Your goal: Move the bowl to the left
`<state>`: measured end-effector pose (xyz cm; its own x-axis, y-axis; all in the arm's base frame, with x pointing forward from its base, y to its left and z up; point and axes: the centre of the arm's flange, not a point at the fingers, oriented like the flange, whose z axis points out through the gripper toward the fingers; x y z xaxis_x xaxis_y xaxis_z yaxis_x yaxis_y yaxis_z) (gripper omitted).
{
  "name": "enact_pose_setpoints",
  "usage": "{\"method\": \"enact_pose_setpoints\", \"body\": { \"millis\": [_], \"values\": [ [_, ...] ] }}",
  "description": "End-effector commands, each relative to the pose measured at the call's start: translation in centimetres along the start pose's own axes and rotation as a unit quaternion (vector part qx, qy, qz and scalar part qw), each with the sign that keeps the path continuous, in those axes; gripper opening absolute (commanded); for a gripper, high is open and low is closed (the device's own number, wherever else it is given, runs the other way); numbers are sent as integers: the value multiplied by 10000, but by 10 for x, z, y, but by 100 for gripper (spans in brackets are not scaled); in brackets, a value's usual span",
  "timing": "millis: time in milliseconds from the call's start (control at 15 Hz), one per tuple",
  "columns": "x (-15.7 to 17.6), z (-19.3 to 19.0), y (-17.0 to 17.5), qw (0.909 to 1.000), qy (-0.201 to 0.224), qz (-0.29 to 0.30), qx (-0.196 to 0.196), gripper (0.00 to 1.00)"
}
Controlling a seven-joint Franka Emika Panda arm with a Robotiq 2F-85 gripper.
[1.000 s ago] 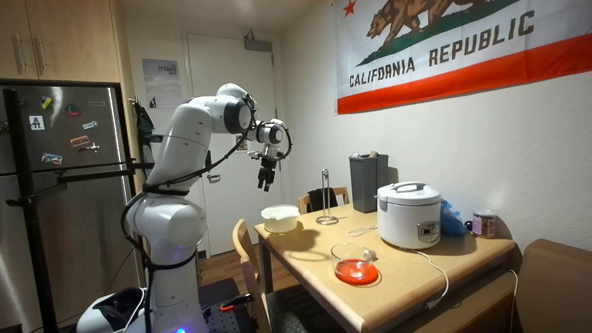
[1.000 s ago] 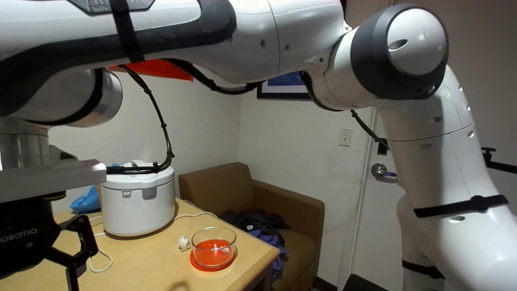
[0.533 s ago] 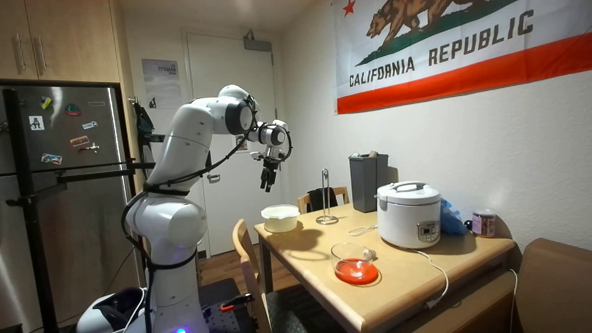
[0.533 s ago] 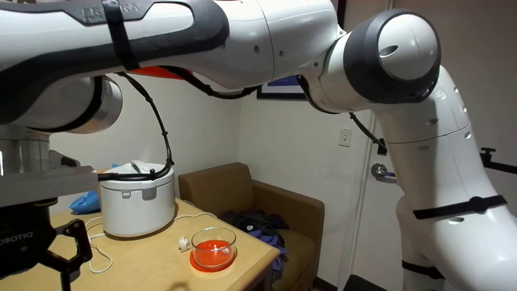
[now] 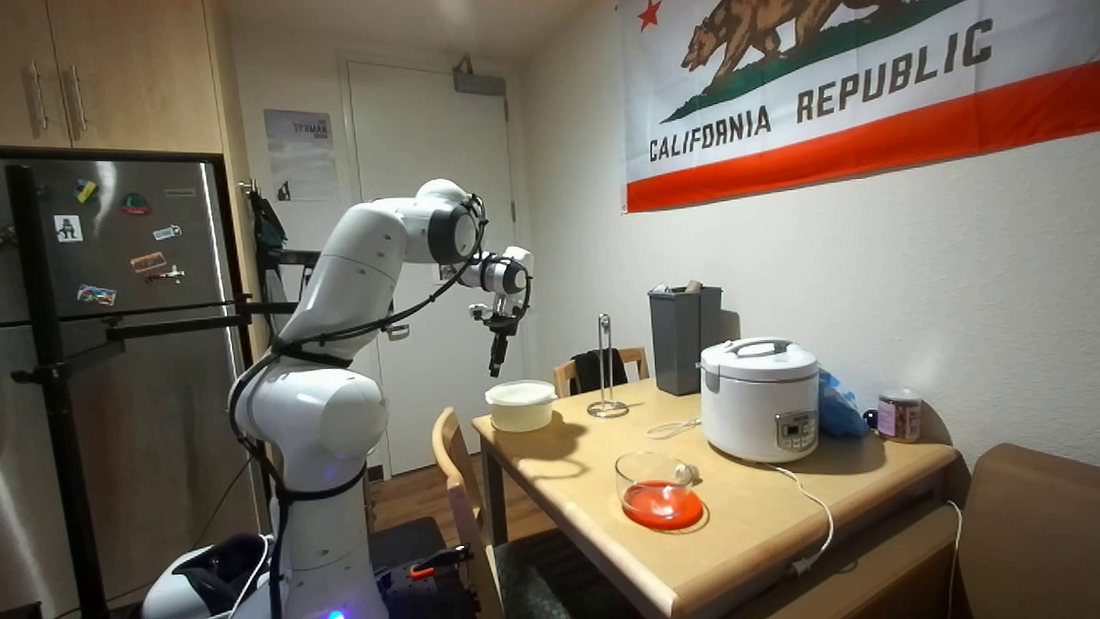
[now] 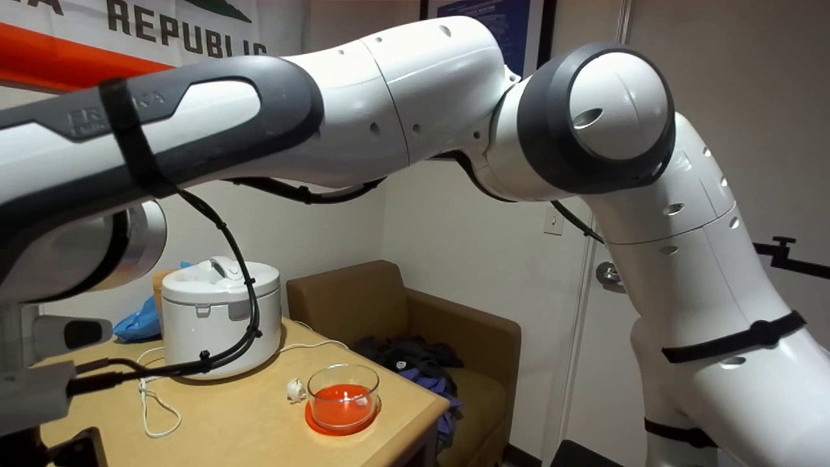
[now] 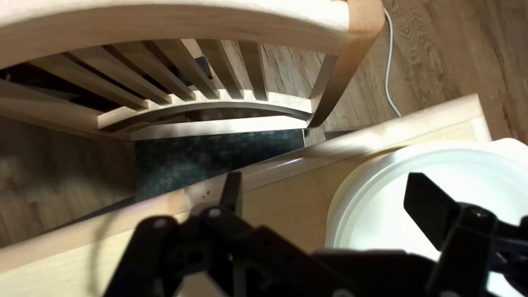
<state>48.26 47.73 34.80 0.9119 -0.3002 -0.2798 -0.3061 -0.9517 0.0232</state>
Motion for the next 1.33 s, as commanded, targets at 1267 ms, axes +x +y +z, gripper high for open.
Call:
{"method": "enact_pose_setpoints", "body": {
  "millis": [1267],
  "values": [
    [26, 61, -25, 9749, 658, 2120, -161, 100]
  ]
}}
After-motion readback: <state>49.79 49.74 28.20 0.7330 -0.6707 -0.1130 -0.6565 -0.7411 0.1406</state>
